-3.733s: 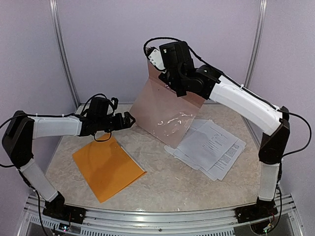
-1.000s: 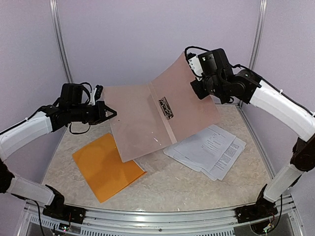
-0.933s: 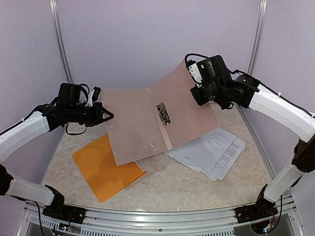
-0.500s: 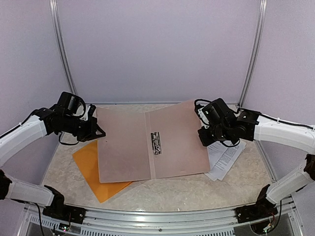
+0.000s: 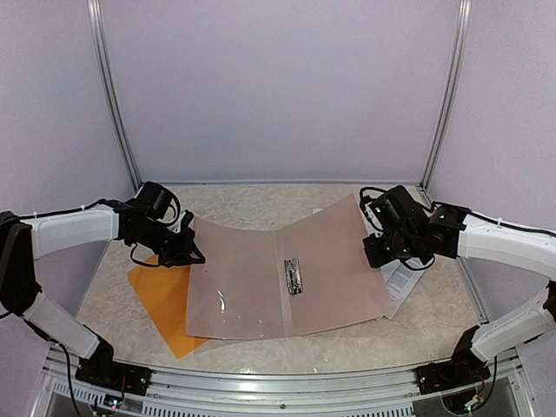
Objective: Put the files into the folder
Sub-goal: Pass from the right arm to the left, then place the folder at the center of the board.
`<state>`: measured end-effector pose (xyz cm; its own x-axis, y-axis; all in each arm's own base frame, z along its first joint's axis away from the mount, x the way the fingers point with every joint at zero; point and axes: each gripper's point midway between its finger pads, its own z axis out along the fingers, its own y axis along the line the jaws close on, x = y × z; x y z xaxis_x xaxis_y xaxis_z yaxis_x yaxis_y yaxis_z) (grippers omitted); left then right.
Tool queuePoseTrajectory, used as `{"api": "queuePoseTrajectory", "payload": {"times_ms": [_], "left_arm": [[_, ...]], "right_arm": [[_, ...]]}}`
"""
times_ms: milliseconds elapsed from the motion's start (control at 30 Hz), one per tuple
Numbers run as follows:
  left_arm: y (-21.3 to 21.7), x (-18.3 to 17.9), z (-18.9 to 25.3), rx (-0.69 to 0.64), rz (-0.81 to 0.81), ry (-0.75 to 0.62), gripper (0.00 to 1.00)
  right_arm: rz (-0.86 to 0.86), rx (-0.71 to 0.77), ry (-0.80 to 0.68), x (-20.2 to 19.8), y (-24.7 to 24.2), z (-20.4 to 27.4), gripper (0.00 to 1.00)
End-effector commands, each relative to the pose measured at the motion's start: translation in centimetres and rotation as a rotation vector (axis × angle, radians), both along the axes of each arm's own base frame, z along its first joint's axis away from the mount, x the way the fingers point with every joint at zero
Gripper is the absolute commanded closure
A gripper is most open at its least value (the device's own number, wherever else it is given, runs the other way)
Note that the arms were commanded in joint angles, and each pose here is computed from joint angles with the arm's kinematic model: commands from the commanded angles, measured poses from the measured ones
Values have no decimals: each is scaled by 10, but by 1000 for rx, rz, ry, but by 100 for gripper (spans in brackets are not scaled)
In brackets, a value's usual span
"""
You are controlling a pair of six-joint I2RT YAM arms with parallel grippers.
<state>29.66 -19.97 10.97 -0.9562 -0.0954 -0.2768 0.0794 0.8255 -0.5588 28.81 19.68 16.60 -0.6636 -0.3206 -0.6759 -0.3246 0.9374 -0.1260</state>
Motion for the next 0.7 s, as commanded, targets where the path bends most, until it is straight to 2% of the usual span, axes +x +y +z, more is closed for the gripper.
{"api": "queuePoseTrajectory", "payload": {"times_ms": [0,100,167,200,233,367,467,667], "left_arm": [[16,11,-11,128,-3,-6,100],[26,11,-13,184,-1,-7,100],[33,13,-11,221,5,-17,100],[36,14,-9,239,8,-26,100],[40,16,-7,252,11,-33,100],[44,24,4,258,3,-70,100],[43,27,6,268,-30,-90,100],[46,30,-5,324,-62,-93,97]], "right_arm": [[-43,-2,54,-17,-20,-12,96],[-45,9,68,-24,-24,-14,77],[-51,8,59,-26,-27,-10,68],[-53,13,48,-25,-28,-6,50],[-58,17,33,-24,-29,-1,45],[-79,31,-33,-15,-30,10,39],[-114,41,-56,-4,-30,1,38],[-177,203,-34,24,-40,-32,37]]}}
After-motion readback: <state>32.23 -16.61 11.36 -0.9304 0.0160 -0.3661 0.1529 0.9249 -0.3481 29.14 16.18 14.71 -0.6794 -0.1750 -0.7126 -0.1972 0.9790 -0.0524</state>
